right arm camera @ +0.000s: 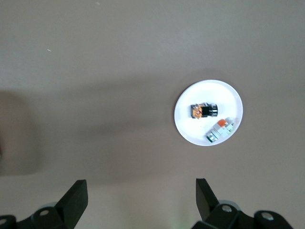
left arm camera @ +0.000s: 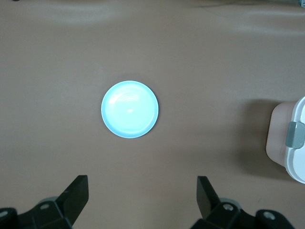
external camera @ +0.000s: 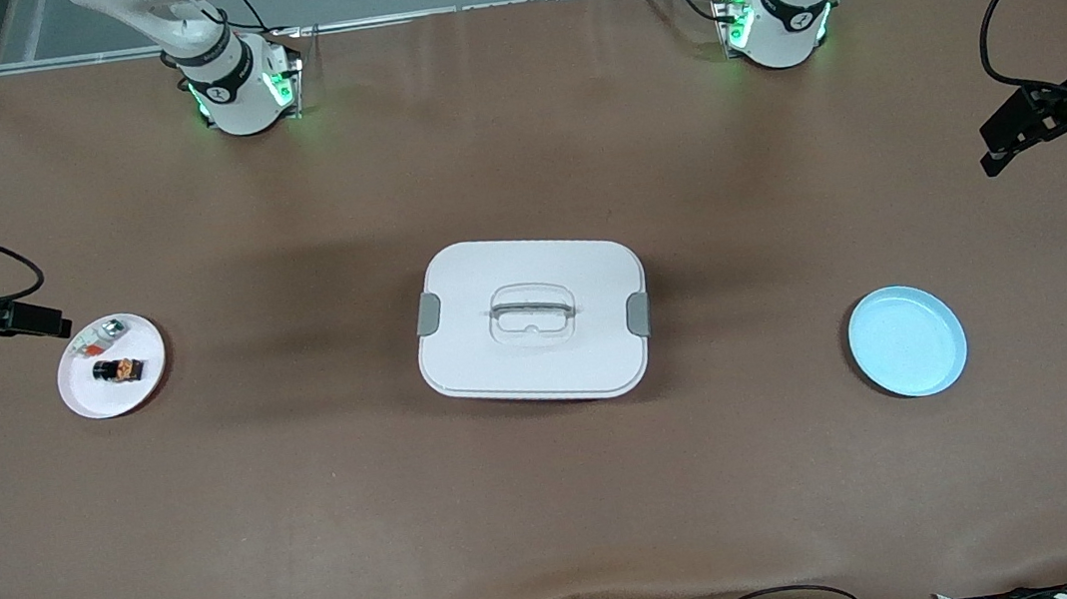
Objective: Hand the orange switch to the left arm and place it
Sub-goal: 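Lower the right gripper onto the orange switch on the white plate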
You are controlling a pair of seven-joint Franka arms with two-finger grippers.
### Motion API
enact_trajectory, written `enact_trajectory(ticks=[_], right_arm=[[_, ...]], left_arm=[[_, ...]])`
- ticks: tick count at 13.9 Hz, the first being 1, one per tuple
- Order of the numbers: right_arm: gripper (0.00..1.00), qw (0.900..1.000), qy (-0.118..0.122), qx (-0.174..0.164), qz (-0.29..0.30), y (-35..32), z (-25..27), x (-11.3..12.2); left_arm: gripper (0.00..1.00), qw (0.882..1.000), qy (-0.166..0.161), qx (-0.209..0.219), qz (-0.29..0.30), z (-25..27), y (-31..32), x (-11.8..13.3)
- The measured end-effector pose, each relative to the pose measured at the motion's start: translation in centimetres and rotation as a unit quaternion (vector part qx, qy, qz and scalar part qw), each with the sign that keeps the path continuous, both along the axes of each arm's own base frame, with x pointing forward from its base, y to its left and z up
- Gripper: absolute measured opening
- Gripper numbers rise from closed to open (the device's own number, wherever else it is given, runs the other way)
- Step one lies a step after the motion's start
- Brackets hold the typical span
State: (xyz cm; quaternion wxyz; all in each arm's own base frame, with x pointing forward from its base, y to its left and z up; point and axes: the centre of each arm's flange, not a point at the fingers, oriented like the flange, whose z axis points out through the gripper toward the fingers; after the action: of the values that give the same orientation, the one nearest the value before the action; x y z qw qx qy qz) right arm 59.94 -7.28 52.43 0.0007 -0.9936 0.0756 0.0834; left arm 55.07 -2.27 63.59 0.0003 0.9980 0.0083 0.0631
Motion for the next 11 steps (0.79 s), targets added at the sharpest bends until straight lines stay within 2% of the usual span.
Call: enact_trajectory(ticks=[5, 11], right_arm=[[1.00, 1.000, -0.001, 0.005, 0.014, -3.1, -5.3, -0.6], [1.00, 0.999, -0.026, 0.003, 0.023, -5.5, -12.4, -2.0]], left_arm=[[1.00, 1.000, 0.000, 0.000, 0.000, 0.0, 0.0, 0.0], [1.00, 1.000, 0.000, 0.000, 0.000, 0.0, 0.0, 0.0]])
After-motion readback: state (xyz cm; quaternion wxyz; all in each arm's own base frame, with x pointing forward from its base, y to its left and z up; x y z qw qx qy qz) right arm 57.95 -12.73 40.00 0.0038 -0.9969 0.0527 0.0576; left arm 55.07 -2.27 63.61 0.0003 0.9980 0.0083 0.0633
